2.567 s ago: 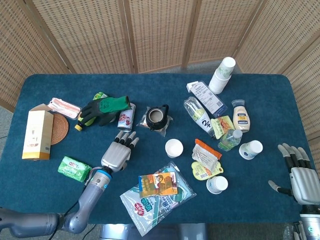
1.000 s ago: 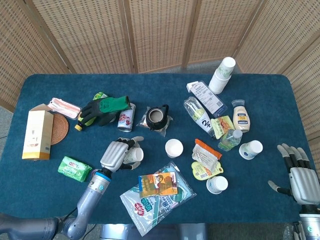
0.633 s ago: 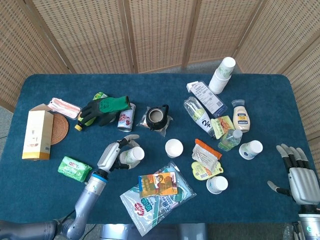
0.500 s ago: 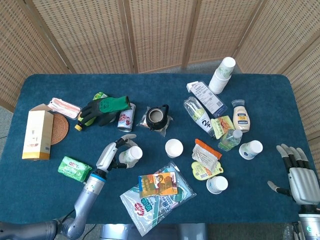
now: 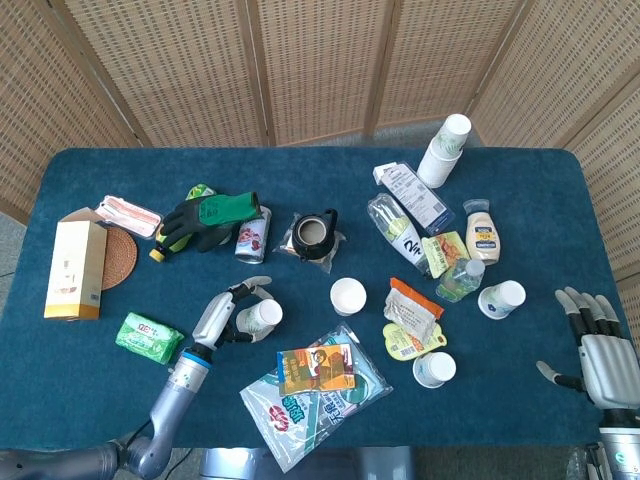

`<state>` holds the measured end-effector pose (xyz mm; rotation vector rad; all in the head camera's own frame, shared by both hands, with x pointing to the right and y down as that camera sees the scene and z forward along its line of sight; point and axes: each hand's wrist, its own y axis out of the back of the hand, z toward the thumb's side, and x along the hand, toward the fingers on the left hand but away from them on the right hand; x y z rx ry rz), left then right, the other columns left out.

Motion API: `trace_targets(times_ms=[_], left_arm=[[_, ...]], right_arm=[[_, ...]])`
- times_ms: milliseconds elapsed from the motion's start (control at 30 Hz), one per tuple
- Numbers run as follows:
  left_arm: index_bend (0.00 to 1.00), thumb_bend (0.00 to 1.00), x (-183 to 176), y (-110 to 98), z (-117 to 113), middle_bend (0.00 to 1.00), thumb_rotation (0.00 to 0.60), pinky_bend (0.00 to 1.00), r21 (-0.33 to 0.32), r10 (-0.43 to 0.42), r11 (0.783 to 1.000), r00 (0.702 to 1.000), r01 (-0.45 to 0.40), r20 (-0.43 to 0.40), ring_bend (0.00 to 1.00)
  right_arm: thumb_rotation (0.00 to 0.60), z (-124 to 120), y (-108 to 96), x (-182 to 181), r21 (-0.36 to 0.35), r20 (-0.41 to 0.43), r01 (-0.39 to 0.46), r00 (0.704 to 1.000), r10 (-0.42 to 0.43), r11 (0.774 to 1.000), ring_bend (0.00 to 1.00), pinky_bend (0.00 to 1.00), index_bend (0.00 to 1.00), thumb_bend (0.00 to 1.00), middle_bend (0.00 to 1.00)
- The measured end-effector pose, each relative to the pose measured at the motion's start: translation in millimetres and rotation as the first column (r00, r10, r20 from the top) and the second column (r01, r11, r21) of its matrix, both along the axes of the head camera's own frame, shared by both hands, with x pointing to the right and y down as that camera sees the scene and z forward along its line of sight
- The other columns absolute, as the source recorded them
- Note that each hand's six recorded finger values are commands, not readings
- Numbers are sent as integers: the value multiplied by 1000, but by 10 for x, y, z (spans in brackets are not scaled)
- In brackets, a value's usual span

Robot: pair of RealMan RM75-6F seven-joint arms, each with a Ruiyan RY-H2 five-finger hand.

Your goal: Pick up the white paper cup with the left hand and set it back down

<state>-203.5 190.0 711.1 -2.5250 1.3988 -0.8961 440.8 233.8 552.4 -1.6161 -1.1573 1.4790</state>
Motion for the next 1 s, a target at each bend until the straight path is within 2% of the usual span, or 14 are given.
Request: trace_targets(times_ms=[133, 200, 233, 300, 367, 533, 733, 800, 1000], left_arm=[[182, 292, -31, 32, 8, 382, 600, 133, 21, 28, 999, 999, -28, 30, 132], [178, 291, -62, 48, 21, 364, 600, 112, 27, 36, 999, 998, -37, 44, 103], [173, 288, -74, 54, 26, 321, 600, 81, 28, 40, 999, 998, -41, 49, 66], [161, 286, -97, 71, 32, 154, 600, 23, 30, 52, 998, 997, -54, 56, 11], [147, 284, -116, 73, 20, 10, 600, 0, 41, 60, 997, 996, -62, 59, 0], [141, 284, -178, 42, -79, 0, 600, 0, 109, 59, 992, 996, -66, 61, 0], [144, 285, -282, 18, -281, 0, 600, 0, 210, 85, 973, 993, -100, 80, 0], [139, 284, -342, 14, -352, 0, 600, 0, 241, 98, 963, 990, -121, 106, 0], [112, 283, -634, 7, -562, 0, 600, 0, 279, 147, 938, 965, -205, 217, 0]], right_arm=[[600, 2, 4, -6, -1, 0, 2, 1000, -2, 1000, 0, 0, 0, 85, 0], [600, 2, 3, -6, -1, -1, 2, 1000, -2, 1000, 0, 0, 0, 85, 0], [600, 1, 2, -5, 0, -2, 1, 1000, -1, 1000, 0, 0, 0, 86, 0], [600, 0, 2, -3, 1, -2, 1, 1000, -1, 1000, 0, 0, 0, 85, 0], [600, 2, 4, -6, 0, -3, 2, 1000, -2, 1000, 0, 0, 0, 86, 0], [600, 11, 7, -15, -3, -4, 5, 1000, -5, 1000, 0, 0, 0, 86, 0], [600, 4, 8, -16, -1, -2, 4, 1000, -4, 1000, 0, 0, 0, 85, 0], [599, 1, 8, -17, 0, -1, 5, 1000, -5, 1000, 0, 0, 0, 85, 0], [600, -3, 9, -21, 0, 0, 5, 1000, -5, 1000, 0, 0, 0, 86, 0]])
